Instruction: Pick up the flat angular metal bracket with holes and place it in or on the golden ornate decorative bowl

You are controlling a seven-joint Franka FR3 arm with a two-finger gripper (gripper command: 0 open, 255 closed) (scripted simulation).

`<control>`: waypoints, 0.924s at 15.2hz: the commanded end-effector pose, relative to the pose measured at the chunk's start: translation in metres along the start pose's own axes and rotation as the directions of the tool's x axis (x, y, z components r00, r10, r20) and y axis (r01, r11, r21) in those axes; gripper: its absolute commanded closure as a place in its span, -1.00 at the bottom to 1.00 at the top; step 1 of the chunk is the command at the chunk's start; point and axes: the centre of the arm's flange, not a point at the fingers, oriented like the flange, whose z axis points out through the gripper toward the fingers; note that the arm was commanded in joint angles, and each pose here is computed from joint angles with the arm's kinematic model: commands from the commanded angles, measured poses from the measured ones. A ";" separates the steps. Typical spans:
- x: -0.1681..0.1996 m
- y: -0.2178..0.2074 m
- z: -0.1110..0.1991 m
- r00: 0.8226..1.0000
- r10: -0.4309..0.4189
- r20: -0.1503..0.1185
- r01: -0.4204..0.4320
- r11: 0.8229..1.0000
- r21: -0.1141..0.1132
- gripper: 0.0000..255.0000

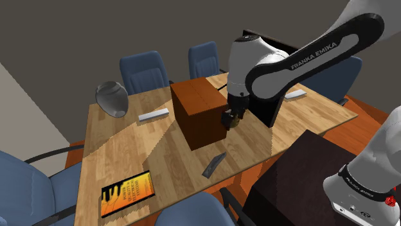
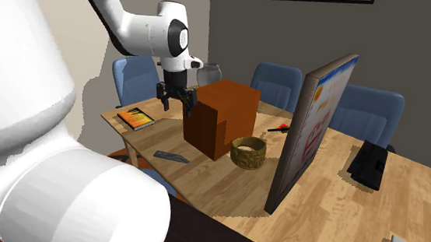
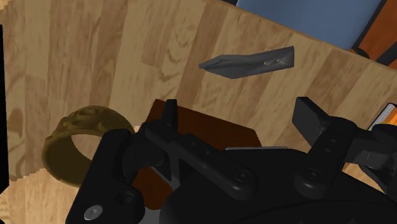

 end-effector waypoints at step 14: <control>0.041 -0.085 0.123 0.998 -0.068 0.004 0.068 0.998 0.008 -1.00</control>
